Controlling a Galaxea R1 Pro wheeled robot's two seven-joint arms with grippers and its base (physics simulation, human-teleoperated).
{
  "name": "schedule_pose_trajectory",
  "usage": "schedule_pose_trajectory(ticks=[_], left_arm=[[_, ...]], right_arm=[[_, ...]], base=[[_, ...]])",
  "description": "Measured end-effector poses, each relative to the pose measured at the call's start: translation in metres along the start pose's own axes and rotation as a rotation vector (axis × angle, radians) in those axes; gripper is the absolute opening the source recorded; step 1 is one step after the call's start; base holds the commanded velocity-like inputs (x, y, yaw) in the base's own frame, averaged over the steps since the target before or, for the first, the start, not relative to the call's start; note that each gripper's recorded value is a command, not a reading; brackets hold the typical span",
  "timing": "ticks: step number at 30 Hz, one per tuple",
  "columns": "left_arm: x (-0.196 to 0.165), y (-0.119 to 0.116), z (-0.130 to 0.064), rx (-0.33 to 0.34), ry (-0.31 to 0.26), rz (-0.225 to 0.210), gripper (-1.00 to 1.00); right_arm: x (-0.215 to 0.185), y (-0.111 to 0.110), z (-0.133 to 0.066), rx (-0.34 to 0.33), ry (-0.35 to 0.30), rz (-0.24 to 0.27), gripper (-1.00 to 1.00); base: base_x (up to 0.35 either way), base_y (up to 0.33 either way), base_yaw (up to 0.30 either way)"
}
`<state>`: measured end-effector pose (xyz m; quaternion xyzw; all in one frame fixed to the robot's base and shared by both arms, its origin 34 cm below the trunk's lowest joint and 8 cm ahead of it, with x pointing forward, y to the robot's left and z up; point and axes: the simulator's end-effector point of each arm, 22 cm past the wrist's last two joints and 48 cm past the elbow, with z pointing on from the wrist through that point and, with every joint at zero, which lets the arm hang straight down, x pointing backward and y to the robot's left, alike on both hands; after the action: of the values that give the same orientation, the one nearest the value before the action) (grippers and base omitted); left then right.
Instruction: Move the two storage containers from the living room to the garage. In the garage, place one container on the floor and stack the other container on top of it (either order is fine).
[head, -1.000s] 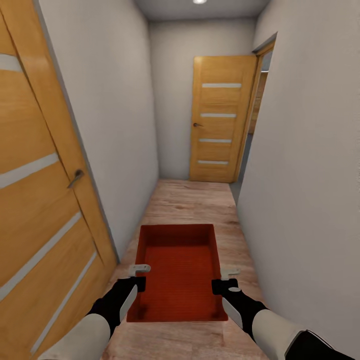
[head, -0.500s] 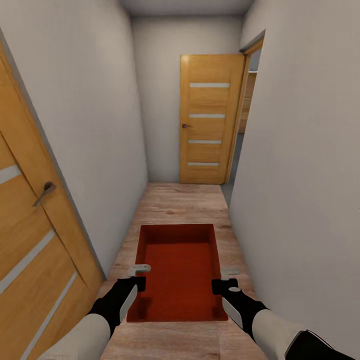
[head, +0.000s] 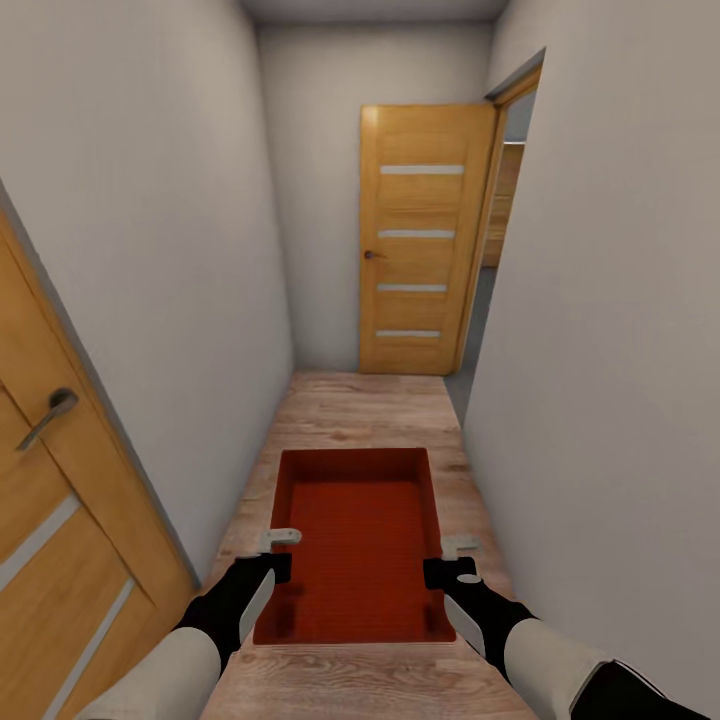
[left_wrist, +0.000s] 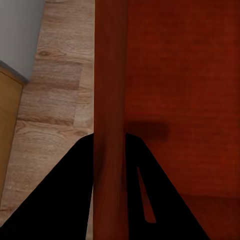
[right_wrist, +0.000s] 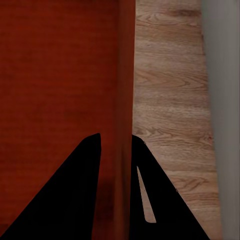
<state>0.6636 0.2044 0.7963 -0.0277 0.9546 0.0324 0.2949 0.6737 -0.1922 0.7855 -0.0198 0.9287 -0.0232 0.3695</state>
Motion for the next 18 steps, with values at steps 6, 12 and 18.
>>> schedule_pose_trajectory(ticks=[6,12,18], left_arm=[[-0.0002,0.0000,-0.0001,0.000,0.000,0.000,-1.00],[-0.0001,0.0001,0.0000,0.000,0.000,0.000,-1.00],[-0.0004,0.0000,-0.0001,0.000,-0.001,0.000,-1.00]], right_arm=[[-0.0002,0.0000,0.0000,0.000,0.000,0.000,-1.00],[-0.0001,0.0001,0.0000,0.000,0.000,0.000,-1.00],[-0.0003,0.0000,0.0000,0.000,-0.001,0.000,-1.00]], base=[[0.323,0.000,0.000],[0.323,0.000,0.000],[0.323,0.000,0.000]])
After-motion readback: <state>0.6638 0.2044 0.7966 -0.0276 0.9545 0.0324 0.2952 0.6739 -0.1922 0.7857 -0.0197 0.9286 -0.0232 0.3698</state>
